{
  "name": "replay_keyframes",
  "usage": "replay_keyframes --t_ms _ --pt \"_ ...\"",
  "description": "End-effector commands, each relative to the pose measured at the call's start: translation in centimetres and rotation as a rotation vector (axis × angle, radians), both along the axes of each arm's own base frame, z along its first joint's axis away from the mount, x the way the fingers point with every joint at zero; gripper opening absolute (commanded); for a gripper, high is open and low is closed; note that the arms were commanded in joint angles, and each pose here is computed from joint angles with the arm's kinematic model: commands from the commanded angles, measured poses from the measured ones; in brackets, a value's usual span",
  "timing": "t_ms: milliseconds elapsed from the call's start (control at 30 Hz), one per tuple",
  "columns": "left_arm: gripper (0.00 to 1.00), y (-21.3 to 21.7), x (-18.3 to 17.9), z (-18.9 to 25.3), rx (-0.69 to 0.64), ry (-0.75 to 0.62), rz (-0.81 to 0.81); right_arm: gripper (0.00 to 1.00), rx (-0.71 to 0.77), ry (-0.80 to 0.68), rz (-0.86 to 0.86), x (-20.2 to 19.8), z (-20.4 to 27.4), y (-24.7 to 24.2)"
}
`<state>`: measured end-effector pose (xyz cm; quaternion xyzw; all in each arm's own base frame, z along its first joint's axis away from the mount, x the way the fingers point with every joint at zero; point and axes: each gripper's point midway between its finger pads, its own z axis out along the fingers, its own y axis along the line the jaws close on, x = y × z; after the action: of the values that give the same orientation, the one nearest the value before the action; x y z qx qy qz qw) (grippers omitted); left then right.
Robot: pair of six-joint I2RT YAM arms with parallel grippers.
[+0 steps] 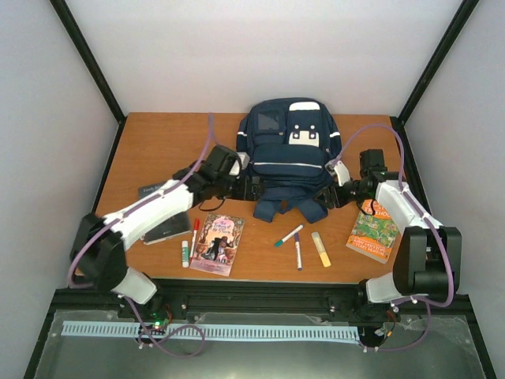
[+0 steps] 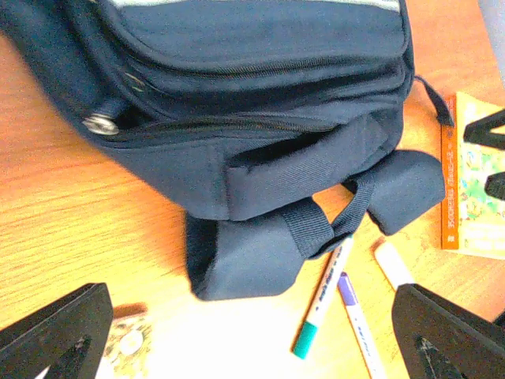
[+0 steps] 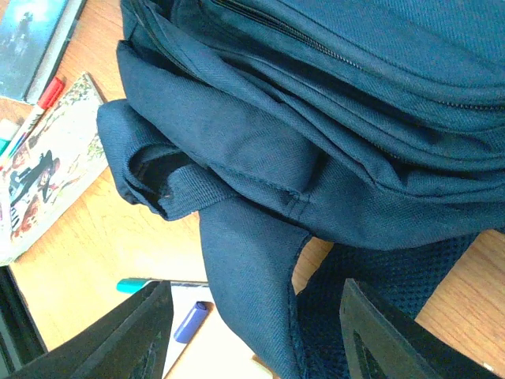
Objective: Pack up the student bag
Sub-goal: Adjust the student bag at the center of the board, then pick up the book from the center of the board.
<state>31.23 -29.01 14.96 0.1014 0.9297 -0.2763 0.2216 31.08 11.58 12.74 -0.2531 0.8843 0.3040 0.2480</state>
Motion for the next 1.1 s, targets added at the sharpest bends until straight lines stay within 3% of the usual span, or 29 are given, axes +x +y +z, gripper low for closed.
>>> replay_keyframes --t_ms 0,200,333,433,700,800,900,967,1067 --pt "1.0 6.0 -1.6 1.7 0.189 -0.046 0.127 0.59 0.03 -0.098 0.037 -0.1 2.4 0.6" --pt "1.0 10.2 -3.2 1.8 0.275 -0.089 0.227 0.61 -0.137 -0.197 -0.006 0.2 5.0 -1.8" --pt "1.0 10.1 -3.4 2.1 0.22 -0.127 0.228 0.62 -0.314 -0.196 -0.111 -0.1 4.9 -6.9" --pt "1.0 9.1 -4.0 2.9 0.096 -0.171 0.214 0.62 -0.378 -0.139 -0.172 -1.5 3.6 -11.3" --pt "1.0 6.9 -3.9 4.3 -0.041 -0.187 0.227 0.62 -0.358 0.042 -0.402 -6.0 -0.6 -22.6" --pt "1.0 5.2 -3.7 3.3 0.039 -0.145 0.158 0.62 -0.343 0.104 -0.44 -7.4 -2.0 -24.7" --pt "1.0 3.2 -3.0 3.8 0.127 -0.215 0.118 0.62 -0.321 0.143 -0.442 -8.3 -3.3 -25.1" --pt "1.0 0.6 -2.8 5.4 0.044 -0.278 0.082 0.62 -0.321 0.154 -0.44 -8.5 -3.8 -25.1" --pt "1.0 -3.0 -2.9 6.8 -0.118 -0.249 0.028 0.62 -0.313 0.161 -0.445 -8.5 -4.5 -25.1"
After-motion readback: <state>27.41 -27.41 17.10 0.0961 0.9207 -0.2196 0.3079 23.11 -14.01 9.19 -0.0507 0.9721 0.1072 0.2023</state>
